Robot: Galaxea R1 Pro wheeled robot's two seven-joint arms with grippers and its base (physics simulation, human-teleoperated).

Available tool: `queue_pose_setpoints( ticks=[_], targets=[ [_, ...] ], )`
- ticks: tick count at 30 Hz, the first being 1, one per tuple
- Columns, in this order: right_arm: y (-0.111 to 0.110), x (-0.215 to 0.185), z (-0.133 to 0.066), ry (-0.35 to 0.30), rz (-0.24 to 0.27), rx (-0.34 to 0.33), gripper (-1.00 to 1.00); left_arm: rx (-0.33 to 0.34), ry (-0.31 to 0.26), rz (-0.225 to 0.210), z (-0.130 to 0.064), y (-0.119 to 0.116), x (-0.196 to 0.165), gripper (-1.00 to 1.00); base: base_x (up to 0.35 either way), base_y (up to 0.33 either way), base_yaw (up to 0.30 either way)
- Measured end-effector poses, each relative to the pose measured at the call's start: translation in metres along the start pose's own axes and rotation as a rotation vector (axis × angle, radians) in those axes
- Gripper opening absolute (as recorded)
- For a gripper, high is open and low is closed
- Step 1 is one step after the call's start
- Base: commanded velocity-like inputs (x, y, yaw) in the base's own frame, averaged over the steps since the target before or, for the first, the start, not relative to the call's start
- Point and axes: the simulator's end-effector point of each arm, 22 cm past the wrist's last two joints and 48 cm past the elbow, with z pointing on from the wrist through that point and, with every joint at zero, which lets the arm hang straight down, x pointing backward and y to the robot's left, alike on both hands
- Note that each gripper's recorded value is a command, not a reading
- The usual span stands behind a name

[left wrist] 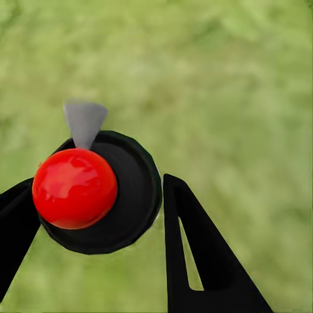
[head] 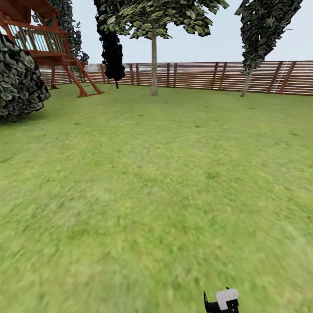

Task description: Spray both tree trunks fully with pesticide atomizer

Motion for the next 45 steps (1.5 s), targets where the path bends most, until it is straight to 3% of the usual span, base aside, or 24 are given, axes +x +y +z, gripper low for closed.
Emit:
queue_pose_setpoints(
  ticks=[45],
  targets=[
    [0.0000,0.0000,0.0000,0.000,0.000,0.000,1.00,-0.001,0.001,0.000,-0.0001,0.0001,0.0003,-1.00,0.325,0.074,0.000]
  ],
)
